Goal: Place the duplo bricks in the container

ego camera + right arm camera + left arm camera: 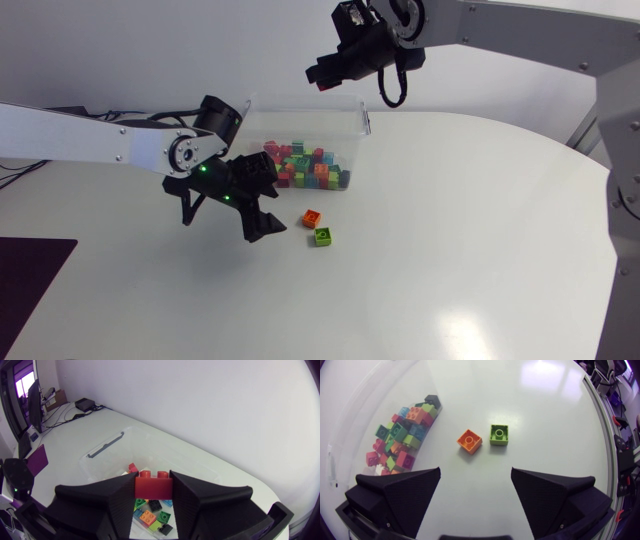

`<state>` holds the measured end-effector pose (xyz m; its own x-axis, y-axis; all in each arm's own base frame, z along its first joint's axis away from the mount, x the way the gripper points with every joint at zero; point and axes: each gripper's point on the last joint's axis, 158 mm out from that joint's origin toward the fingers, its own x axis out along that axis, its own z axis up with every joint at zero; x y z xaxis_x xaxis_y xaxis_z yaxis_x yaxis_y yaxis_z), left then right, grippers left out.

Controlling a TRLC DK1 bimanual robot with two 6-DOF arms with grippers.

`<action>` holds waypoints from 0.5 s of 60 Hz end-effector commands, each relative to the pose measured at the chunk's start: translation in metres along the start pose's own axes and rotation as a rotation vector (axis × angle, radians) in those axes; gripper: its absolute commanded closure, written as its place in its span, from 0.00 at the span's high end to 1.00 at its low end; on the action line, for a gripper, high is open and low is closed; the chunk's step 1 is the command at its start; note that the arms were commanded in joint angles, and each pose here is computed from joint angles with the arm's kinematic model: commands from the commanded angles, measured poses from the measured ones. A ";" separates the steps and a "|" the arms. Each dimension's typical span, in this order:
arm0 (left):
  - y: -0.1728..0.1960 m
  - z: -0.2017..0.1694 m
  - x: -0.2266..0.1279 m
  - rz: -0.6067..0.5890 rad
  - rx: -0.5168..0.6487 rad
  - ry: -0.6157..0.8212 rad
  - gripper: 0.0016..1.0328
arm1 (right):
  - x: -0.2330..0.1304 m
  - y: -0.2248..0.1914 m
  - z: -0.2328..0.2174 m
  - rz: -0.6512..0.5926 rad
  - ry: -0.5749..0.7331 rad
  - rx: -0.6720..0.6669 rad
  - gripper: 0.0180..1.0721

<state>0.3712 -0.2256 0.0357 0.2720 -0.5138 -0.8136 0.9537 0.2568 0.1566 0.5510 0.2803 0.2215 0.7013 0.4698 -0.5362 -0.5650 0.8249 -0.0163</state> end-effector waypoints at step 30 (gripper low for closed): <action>0.000 0.012 0.039 -0.091 0.238 0.034 0.93 | 0.062 -0.025 -0.015 -0.016 0.005 0.041 0.95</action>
<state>0.3800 -0.2490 0.0116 0.1940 -0.4969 -0.8459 0.9807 0.0785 0.1788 0.5966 0.2844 0.1822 0.7103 0.4586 -0.5340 -0.5480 0.8364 -0.0105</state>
